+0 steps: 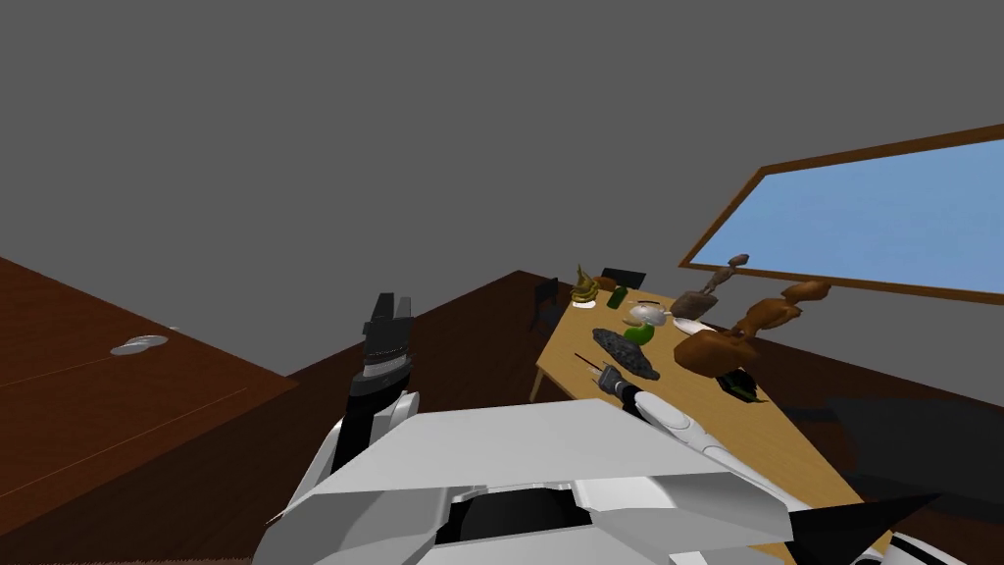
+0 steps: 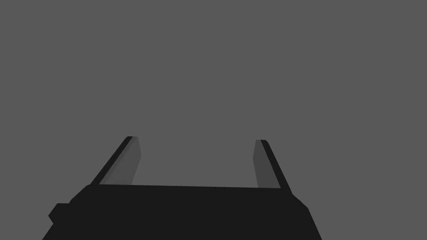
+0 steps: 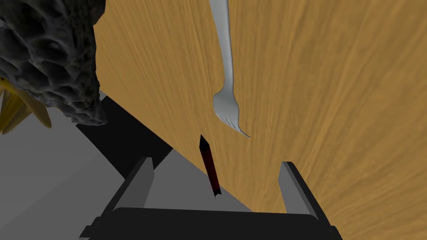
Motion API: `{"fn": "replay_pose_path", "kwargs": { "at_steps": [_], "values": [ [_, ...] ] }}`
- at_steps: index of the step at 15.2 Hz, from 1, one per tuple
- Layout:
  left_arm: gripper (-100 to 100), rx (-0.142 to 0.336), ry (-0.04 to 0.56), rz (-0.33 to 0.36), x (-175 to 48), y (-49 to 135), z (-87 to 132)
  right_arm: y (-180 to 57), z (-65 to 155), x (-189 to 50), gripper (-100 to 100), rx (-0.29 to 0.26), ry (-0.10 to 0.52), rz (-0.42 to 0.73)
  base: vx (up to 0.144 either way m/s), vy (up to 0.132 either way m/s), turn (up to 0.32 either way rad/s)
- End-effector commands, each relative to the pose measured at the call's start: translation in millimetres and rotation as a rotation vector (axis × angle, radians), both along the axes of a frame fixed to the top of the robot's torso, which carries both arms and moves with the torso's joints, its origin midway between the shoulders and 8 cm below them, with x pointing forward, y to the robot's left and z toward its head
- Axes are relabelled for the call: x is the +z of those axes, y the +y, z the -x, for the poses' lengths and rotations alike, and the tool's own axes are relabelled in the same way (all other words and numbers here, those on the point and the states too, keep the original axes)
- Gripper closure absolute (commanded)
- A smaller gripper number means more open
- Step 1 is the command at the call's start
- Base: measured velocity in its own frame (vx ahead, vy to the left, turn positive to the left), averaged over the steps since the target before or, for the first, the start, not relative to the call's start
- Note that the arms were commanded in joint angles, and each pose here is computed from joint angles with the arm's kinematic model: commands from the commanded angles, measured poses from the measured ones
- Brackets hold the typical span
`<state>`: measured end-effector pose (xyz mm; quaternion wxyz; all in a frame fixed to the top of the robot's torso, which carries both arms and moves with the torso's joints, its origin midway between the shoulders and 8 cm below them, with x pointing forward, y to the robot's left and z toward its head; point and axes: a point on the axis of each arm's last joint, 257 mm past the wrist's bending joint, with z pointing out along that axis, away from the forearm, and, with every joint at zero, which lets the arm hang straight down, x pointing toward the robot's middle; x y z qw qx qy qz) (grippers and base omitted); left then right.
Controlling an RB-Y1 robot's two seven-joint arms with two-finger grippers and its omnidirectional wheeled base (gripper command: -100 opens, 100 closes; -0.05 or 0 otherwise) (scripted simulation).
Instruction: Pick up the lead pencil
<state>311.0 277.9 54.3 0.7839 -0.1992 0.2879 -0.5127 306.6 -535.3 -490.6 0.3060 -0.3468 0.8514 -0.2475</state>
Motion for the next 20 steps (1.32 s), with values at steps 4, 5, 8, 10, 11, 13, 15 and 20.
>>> {"fn": "replay_pose_path", "kwargs": {
  "at_steps": [4, 5, 8, 10, 11, 13, 15, 20],
  "values": [
    [0, 0.0, 0.0, 0.0, 0.0, 0.0, 0.0, -18.7, 11.9, -2.5, -100, 0.008, 0.036, 0.061, 0.018, 0.014, 0.052],
    [0, 0.0, 0.0, 0.0, 0.0, 0.0, 0.0, -30.8, 22.7, -6.8, -100, 0.011, 0.066, 0.098, 0.012, 0.012, 0.082],
    [0, 0.0, 0.0, 0.0, 0.0, 0.0, 0.0, -30.0, 21.8, -11.4, -100, -0.01, 0.065, 0.091, 0.005, -0.001, 0.098],
    [0, 0.0, 0.0, 0.0, 0.0, 0.0, 0.0, -30.2, 22.2, -16.8, -100, -0.032, 0.066, 0.089, -0.038, -0.063, 0.201],
    [0, 0.0, 0.0, 0.0, 0.0, 0.0, 0.0, -30.1, 22.3, -18.6, -100, -0.039, 0.066, 0.089, -0.06, -0.079, 0.155],
    [0, 0.0, 0.0, 0.0, 0.0, 0.0, 0.0, -29.8, 22.8, -24.0, -100, -0.059, 0.068, 0.088, -0.056, -0.072, 0.178],
    [0, 0.0, 0.0, 0.0, 0.0, 0.0, 0.0, -29.5, 22.2, -21.7, 100, -0.051, 0.067, 0.088, -0.02, -0.026, 0.034],
    [0, 0.0, 0.0, 0.0, 0.0, 0.0, 0.0, -30.2, 22.2, -16.8, 100, -0.032, 0.066, 0.089, 0.004, 0.005, -0.042]
  ]
}}
